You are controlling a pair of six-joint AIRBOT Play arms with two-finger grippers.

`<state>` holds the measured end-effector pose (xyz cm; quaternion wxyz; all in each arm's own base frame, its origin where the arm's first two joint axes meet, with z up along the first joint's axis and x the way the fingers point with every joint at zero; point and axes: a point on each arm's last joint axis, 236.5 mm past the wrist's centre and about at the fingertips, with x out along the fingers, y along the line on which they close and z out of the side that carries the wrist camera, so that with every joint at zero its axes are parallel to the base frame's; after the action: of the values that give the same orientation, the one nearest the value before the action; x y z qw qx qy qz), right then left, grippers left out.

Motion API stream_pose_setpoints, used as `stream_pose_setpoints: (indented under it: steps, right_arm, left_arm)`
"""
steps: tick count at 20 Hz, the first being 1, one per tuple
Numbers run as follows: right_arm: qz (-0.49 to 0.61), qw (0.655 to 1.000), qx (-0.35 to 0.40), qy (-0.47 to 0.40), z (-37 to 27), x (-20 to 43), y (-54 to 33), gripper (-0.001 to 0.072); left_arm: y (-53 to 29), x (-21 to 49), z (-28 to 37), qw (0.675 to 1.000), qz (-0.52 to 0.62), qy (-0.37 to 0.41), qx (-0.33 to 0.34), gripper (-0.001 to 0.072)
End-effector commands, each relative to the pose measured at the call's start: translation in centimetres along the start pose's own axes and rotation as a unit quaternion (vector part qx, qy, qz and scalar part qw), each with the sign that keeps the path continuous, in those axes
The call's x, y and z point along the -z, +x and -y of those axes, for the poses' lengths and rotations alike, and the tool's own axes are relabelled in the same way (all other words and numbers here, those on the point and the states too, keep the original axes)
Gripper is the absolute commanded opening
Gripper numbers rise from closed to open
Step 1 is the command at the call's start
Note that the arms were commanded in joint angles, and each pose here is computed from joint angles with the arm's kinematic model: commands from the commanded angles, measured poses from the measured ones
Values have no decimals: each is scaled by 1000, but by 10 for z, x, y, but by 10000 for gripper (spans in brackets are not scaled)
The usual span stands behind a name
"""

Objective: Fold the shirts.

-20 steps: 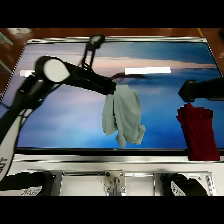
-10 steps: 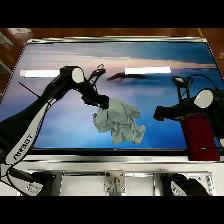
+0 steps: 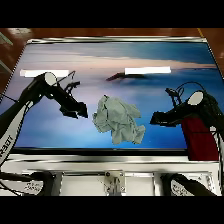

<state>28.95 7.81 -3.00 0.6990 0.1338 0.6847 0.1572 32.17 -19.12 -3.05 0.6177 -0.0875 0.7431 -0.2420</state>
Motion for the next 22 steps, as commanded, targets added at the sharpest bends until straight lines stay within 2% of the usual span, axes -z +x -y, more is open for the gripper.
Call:
stream_pose_setpoints:
  steps: [1, 6, 11, 12, 14, 15, 17, 22]
  right_arm:
    - [-16, 995, -90, 44, -12, 5, 18, 674]
    - [-12, 995, -86, 57, -7, 7, 29, 674]
    - [-5, 994, -83, 64, -5, 4, 29, 674]
    - [-2, 994, -82, 68, -5, 3, 30, 674]
    - [-2, 993, -80, 85, -2, 4, 35, 675]
    - [-5, 993, -78, 91, -2, 8, 40, 675]
    - [-9, 993, -74, 94, -4, 15, 54, 675]
    - [19, 988, -64, 138, -6, 16, 84, 674]
  left_arm:
    - [48, 7, 10, 997, 14, -45, 65, 704]
    - [98, -8, 30, 996, 42, -44, 66, 704]
    - [124, -24, 47, 991, 62, -70, 94, 700]
    - [126, -26, 47, 991, 64, -76, 94, 629]
    - [125, -30, 46, 990, 70, -78, 94, 198]
    - [123, -31, 46, 990, 72, -76, 94, 113]
    - [119, -32, 45, 990, 76, -66, 95, 41]
    - [100, -31, 45, 991, 86, -35, 92, 41]
